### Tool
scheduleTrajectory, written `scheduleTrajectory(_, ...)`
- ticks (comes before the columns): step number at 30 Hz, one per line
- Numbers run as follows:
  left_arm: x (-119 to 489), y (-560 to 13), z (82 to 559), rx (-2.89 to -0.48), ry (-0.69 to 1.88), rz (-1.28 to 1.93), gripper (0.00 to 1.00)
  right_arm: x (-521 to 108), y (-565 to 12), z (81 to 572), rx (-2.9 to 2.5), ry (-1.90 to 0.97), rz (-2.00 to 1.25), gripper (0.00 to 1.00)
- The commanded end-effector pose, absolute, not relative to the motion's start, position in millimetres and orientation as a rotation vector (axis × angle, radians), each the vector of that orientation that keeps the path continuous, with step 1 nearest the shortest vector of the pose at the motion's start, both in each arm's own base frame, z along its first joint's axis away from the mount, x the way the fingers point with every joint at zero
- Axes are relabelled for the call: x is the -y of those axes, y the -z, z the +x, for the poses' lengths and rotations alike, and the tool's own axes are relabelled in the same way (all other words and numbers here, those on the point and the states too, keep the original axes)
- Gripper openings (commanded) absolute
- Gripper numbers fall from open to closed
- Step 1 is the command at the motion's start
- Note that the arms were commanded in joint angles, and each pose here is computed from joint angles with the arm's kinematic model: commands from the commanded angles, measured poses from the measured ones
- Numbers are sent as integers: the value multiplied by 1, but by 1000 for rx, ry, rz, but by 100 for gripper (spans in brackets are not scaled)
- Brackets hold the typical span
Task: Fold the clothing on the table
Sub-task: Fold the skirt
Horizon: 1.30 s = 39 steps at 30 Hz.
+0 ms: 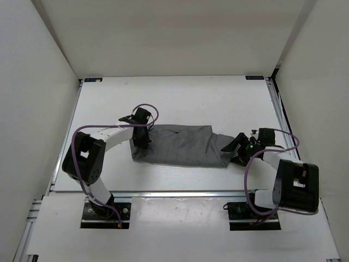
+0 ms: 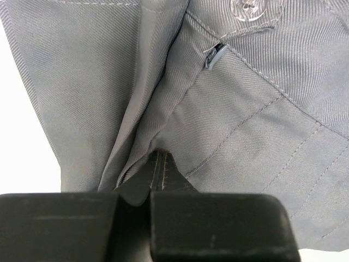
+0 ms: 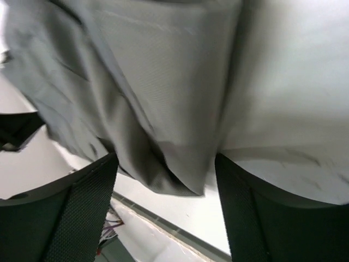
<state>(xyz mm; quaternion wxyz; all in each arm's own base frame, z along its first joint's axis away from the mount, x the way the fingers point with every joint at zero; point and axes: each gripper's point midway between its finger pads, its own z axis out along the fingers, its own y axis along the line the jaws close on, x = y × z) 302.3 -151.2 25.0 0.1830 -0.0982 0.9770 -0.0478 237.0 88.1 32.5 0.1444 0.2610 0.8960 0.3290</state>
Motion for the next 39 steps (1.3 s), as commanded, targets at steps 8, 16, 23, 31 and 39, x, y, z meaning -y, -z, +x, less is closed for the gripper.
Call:
scheduleTrajectory(8,145,-38,295,-2734,156,-250,0,-127,-44,280,-2481,-1178,520,81)
scheduleTrajectory(16,149,-40,296,-2726,166,-233,0,-164,-33,276,-2592,-1256,372,61)
scheduleTrajectory(23,161,-52,302,-2696,231,-215,0,-153,-29,271,-2604,-1217,463,0)
scheduleTrajectory(31,116,-117,342,-2507,111,-319,30,-126,-37,277,-2572,-1185,508,0)
scheduleTrajectory(39,77,-62,312,-2576,-38,-394,25,-118,-41,282,-2575,-1163,487,0)
